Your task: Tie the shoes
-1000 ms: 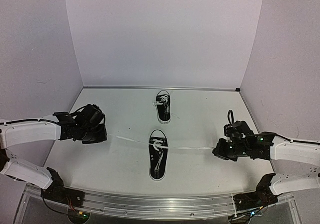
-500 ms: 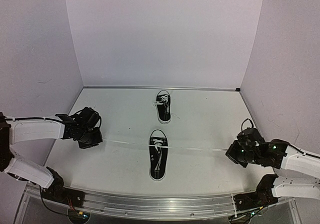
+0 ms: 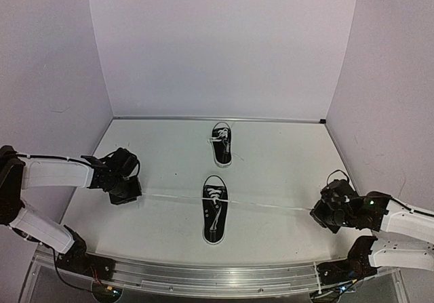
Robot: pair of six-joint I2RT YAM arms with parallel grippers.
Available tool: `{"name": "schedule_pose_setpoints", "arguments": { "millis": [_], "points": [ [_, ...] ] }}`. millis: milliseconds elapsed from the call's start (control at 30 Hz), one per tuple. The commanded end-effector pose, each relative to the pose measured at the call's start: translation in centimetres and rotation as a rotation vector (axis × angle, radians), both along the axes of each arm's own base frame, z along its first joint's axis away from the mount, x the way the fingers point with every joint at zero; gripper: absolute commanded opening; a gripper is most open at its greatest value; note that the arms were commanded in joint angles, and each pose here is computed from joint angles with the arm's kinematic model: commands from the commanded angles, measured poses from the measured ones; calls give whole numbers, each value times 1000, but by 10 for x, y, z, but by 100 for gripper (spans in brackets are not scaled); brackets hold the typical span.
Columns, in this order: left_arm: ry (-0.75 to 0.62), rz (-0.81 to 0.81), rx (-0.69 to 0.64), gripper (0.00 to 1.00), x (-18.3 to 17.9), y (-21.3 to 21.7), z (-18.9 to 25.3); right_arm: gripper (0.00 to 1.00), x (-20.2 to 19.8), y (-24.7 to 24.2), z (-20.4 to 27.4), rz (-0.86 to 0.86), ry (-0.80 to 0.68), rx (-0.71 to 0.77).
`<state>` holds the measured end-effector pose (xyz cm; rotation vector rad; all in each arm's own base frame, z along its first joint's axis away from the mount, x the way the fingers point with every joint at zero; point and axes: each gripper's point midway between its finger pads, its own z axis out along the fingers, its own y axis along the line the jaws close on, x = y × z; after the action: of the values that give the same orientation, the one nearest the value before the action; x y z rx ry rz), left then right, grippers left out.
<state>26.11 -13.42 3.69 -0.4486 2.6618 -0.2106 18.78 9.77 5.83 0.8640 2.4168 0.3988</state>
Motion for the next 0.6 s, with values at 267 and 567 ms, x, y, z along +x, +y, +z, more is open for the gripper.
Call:
{"name": "schedule_pose_setpoints", "arguments": {
  "millis": [267, 567],
  "points": [
    [16, -14, -42, 0, 3, 8, -5, 0, 3, -22, 14, -124, -47, -40],
    [10, -213, -165, 0, 14, -35, -1, 0, 34, 28, 4, 113, -56, -69]
  ]
}}
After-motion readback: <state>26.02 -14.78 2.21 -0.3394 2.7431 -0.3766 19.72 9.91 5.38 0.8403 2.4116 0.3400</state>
